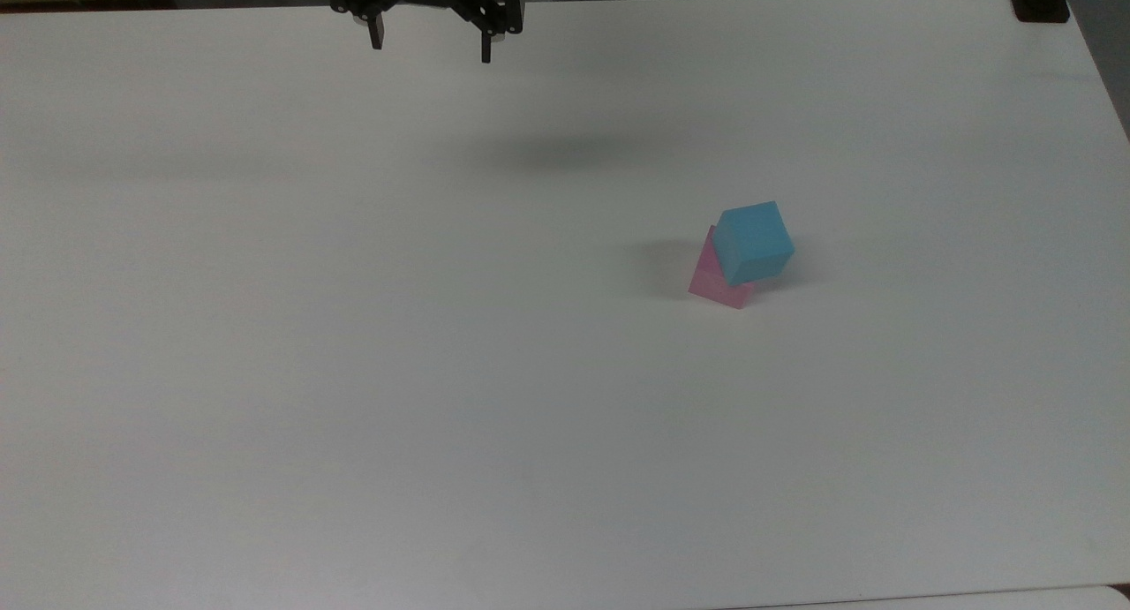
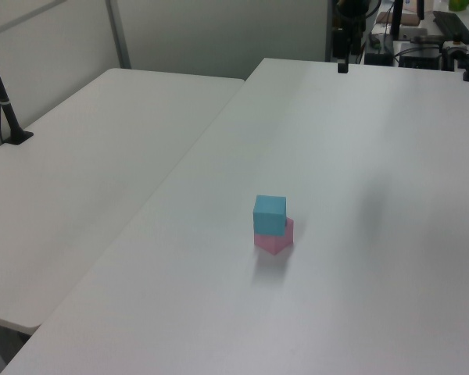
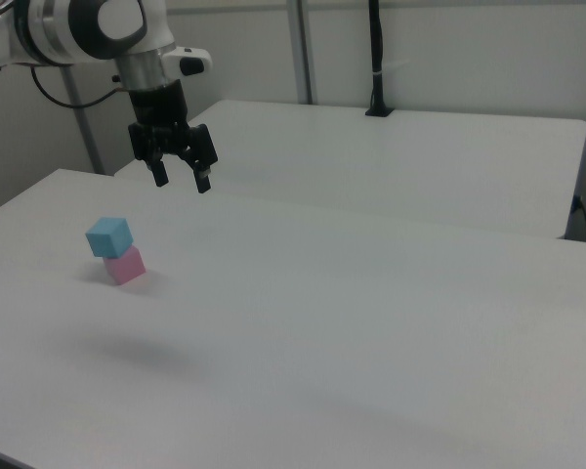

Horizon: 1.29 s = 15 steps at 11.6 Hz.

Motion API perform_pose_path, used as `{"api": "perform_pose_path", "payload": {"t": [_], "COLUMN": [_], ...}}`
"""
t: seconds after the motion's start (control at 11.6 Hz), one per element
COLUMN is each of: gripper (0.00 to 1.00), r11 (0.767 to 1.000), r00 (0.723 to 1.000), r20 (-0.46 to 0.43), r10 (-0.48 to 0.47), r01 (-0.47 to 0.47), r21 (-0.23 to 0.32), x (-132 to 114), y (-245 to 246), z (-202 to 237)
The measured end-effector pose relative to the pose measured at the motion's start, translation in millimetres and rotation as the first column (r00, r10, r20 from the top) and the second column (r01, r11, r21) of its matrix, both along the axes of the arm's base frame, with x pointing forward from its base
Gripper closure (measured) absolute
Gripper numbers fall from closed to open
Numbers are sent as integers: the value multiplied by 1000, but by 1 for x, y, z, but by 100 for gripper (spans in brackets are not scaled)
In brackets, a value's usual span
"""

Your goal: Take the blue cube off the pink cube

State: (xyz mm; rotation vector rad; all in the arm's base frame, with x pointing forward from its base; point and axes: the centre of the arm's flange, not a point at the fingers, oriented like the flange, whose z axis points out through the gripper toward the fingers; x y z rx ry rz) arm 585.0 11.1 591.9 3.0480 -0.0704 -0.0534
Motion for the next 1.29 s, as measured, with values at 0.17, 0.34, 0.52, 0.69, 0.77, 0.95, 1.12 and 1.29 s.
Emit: {"api": "perform_pose_path", "payload": {"t": [0.17, 0.34, 0.52, 0.69, 0.77, 0.95, 1.12, 1.29], "gripper": [0, 0, 0, 0, 0, 0, 0, 0], "r11": [1000, 1000, 1000, 1000, 1000, 1000, 1000, 999], "r00": [1000, 1000, 1000, 1000, 1000, 1000, 1000, 1000], "r20": [0, 0, 0, 0, 0, 0, 0, 15], "r10": [-2, -7, -9, -9, -9, -9, -8, -6], "r01": [2, 7, 9, 9, 9, 9, 8, 5], "r21": [0, 1, 1, 1, 1, 1, 7, 52], "x": [0, 0, 0, 0, 0, 0, 0, 4], "y": [-1, -4, -5, -5, -5, -5, -4, 3], "z": [0, 0, 0, 0, 0, 0, -1, -2]}}
